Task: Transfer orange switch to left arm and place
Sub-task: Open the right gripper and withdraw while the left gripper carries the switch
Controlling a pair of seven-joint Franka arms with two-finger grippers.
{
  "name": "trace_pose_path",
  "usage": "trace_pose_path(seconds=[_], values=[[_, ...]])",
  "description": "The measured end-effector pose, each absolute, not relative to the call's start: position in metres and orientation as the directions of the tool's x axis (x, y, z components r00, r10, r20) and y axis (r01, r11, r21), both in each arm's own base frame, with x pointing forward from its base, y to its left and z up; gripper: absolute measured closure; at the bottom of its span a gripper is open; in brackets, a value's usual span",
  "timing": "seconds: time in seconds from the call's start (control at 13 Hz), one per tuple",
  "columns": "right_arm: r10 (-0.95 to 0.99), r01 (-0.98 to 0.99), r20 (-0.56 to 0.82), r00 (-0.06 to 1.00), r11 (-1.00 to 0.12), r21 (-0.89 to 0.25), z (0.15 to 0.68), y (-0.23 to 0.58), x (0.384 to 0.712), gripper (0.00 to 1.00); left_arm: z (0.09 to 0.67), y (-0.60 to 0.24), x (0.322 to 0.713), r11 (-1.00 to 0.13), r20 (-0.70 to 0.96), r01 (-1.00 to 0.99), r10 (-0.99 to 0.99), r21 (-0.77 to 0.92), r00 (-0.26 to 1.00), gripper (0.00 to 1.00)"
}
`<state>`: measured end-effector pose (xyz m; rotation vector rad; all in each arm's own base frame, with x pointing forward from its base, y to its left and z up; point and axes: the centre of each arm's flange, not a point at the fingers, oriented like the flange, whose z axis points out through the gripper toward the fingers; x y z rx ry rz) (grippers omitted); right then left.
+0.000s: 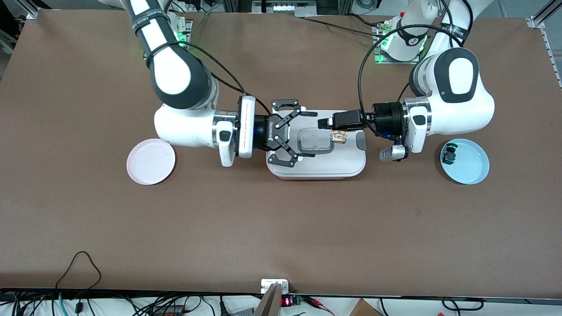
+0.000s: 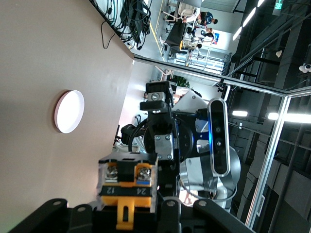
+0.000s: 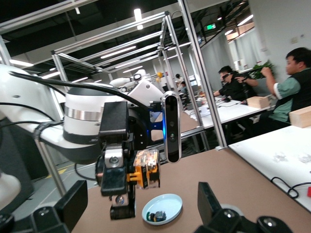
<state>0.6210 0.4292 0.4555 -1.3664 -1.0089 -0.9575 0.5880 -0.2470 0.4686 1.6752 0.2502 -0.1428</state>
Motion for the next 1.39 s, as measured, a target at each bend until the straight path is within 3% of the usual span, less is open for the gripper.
trace_pose_path(seconds=[0.15,0.31,0.54,0.85,1.08,1.24,1.39], values=[[0.073,0.955,0.958,0.276,0.096,-0.282,0.468,0.377,0.642,0.0,0.469,-0.245,0.589,-0.103,-0.237,0.245,0.084,0.964,0.968,0.93],[0.117,0.932,0.958,0.263,0.226,-0.284,0.478,0.269,0.664,0.0,0.468,-0.238,0.591,-0.151,-0.206,0.216,0.081,0.965,0.975,0.93],[0.118,0.894,0.95,0.289,0.32,-0.312,0.481,0.115,0.667,0.0,0.47,-0.216,0.597,-0.35,-0.098,0.106,0.04,0.931,0.994,0.93],[0.108,0.887,0.949,0.297,0.338,-0.316,0.485,0.072,0.662,0.0,0.456,-0.173,0.603,-0.614,-0.008,-0.016,-0.036,0.789,0.999,0.93],[0.238,0.869,0.902,0.361,0.265,-0.418,0.496,0.058,0.658,0.0,0.44,-0.129,0.608,-0.78,0.012,-0.086,-0.1,0.62,0.995,0.93],[0.415,0.861,0.812,0.409,0.119,-0.494,0.51,0.045,0.655,0.0,0.418,-0.082,0.608,-0.867,-0.039,-0.106,-0.143,0.487,0.989,0.92],[0.634,0.86,0.636,0.439,-0.09,-0.503,0.538,0.036,0.646,0.0,0.392,-0.034,0.608,-0.92,-0.105,-0.099,-0.149,0.38,0.983,0.92]])
